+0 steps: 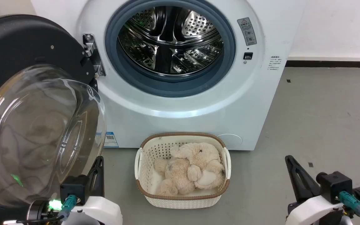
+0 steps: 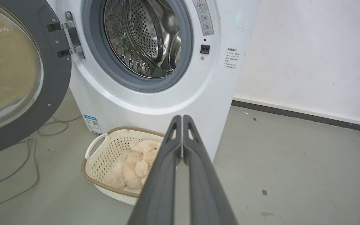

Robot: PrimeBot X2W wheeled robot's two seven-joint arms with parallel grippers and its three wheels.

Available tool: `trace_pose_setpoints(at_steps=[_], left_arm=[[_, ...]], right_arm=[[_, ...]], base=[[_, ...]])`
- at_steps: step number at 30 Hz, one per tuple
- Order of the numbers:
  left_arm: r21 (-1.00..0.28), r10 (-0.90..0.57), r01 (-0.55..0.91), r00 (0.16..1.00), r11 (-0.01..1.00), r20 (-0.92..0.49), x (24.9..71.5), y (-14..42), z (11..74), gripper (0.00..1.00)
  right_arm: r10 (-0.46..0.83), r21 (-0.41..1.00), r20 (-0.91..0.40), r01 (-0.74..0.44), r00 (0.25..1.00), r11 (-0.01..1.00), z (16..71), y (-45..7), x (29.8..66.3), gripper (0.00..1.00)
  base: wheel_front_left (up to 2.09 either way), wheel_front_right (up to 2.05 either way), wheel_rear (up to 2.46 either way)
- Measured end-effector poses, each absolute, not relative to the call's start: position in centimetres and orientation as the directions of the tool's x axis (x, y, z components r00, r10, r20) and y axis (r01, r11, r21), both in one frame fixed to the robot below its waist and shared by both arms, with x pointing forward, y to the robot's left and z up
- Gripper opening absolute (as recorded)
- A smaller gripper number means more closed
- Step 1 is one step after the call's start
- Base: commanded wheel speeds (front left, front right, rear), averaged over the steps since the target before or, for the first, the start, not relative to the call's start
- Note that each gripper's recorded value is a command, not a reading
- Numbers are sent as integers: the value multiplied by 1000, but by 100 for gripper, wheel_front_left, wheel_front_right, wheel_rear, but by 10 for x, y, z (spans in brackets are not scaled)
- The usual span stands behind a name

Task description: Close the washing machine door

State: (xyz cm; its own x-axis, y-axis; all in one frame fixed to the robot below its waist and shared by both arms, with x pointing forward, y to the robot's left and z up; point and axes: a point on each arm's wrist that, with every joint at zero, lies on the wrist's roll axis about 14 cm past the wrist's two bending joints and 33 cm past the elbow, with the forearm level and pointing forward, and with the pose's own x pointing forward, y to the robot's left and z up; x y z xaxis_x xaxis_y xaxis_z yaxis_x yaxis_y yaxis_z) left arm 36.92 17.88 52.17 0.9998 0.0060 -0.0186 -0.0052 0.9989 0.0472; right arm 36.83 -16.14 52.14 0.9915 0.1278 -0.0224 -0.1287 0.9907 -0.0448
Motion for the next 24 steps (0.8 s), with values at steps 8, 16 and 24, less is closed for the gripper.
trace_pose_setpoints(at_steps=[8,16,24], left_arm=[[47,6,-5,1000,999,-21,369,179,521,100],[43,4,-3,1000,999,-14,368,177,521,100],[38,18,-18,1000,999,2,366,181,523,100]], right_arm=[[128,-43,-23,-129,991,991,521,-161,368,100],[131,-33,-13,-132,991,991,522,-160,369,100],[147,-23,5,-146,989,989,525,-155,371,100]], base=[[0,0,0],[0,0,0],[0,0,0]])
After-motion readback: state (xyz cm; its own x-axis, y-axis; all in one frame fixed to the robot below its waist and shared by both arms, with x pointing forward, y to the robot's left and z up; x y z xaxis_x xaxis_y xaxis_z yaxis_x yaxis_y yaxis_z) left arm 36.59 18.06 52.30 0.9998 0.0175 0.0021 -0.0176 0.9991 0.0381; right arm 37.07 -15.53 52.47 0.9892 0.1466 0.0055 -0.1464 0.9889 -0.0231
